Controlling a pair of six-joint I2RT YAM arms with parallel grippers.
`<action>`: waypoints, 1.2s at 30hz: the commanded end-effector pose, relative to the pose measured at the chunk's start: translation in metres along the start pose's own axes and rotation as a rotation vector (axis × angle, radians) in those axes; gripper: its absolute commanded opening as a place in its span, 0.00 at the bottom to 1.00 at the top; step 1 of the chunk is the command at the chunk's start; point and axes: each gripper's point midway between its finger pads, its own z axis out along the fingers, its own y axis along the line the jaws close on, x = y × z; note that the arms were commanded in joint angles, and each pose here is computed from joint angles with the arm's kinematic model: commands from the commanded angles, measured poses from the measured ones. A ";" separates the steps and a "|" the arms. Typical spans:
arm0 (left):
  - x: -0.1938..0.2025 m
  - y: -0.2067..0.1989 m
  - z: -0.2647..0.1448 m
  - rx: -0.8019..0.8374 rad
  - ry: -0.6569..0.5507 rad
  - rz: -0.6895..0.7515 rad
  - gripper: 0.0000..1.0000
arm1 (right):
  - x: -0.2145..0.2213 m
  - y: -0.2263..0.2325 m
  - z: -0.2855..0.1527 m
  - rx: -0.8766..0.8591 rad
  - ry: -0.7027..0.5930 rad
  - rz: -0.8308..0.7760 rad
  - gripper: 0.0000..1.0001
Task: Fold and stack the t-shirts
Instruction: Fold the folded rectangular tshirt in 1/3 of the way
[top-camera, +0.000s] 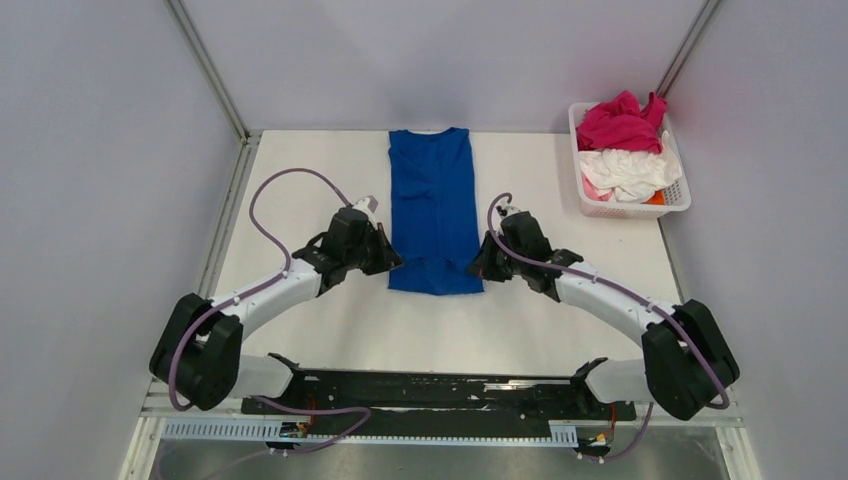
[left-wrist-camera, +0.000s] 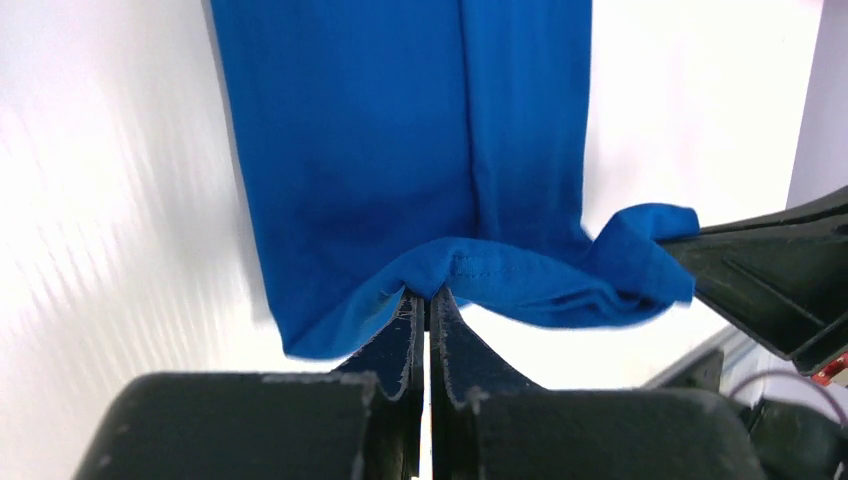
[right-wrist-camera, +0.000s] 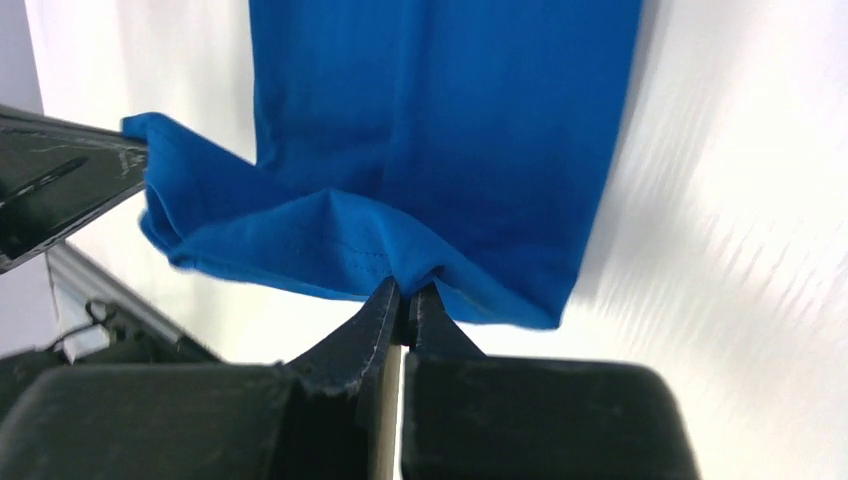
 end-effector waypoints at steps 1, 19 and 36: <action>-0.065 -0.011 0.006 0.006 -0.147 0.078 0.00 | -0.065 0.000 0.009 0.054 -0.148 -0.030 0.00; -0.159 0.009 0.065 -0.046 -0.179 0.103 0.00 | -0.176 -0.009 0.053 0.062 -0.235 -0.078 0.00; -0.177 0.040 0.108 -0.103 -0.107 0.053 0.00 | -0.199 -0.039 0.098 0.081 -0.204 -0.042 0.00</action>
